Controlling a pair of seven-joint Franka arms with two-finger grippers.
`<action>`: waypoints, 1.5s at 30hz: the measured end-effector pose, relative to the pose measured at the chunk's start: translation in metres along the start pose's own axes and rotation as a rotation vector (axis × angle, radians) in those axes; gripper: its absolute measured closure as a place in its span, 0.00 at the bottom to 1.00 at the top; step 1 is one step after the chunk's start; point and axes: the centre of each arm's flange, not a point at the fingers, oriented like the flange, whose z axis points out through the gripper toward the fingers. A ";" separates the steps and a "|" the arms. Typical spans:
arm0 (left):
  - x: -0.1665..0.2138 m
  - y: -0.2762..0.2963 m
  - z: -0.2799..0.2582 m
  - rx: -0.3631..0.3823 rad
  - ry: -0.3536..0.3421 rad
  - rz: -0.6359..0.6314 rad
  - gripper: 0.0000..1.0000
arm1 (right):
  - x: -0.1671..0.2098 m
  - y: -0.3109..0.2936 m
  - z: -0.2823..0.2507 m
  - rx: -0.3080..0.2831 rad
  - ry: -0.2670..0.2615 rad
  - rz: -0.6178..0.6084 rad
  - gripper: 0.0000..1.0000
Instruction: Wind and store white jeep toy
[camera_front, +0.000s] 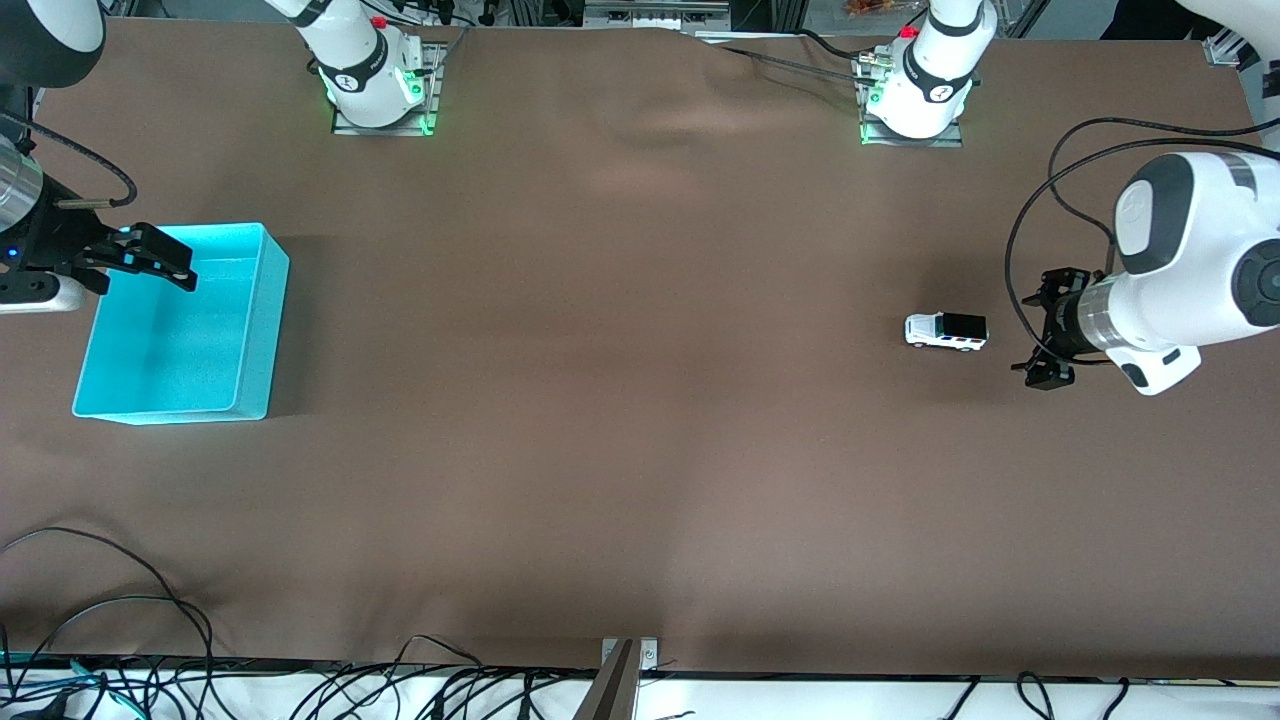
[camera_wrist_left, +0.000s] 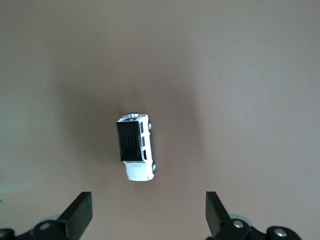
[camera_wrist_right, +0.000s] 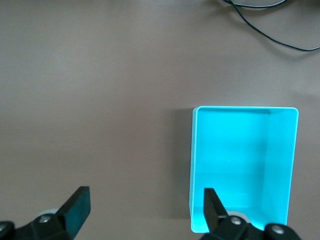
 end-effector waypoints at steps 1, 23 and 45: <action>-0.001 -0.002 0.005 -0.009 0.002 -0.018 0.00 | 0.000 0.000 0.000 0.000 0.000 0.000 0.00; -0.005 -0.072 0.130 -0.152 0.023 -0.138 0.00 | 0.000 -0.002 0.000 0.000 0.001 -0.004 0.00; -0.007 -0.068 0.187 -0.163 0.013 -0.166 0.21 | 0.000 -0.003 0.000 0.000 0.001 0.017 0.00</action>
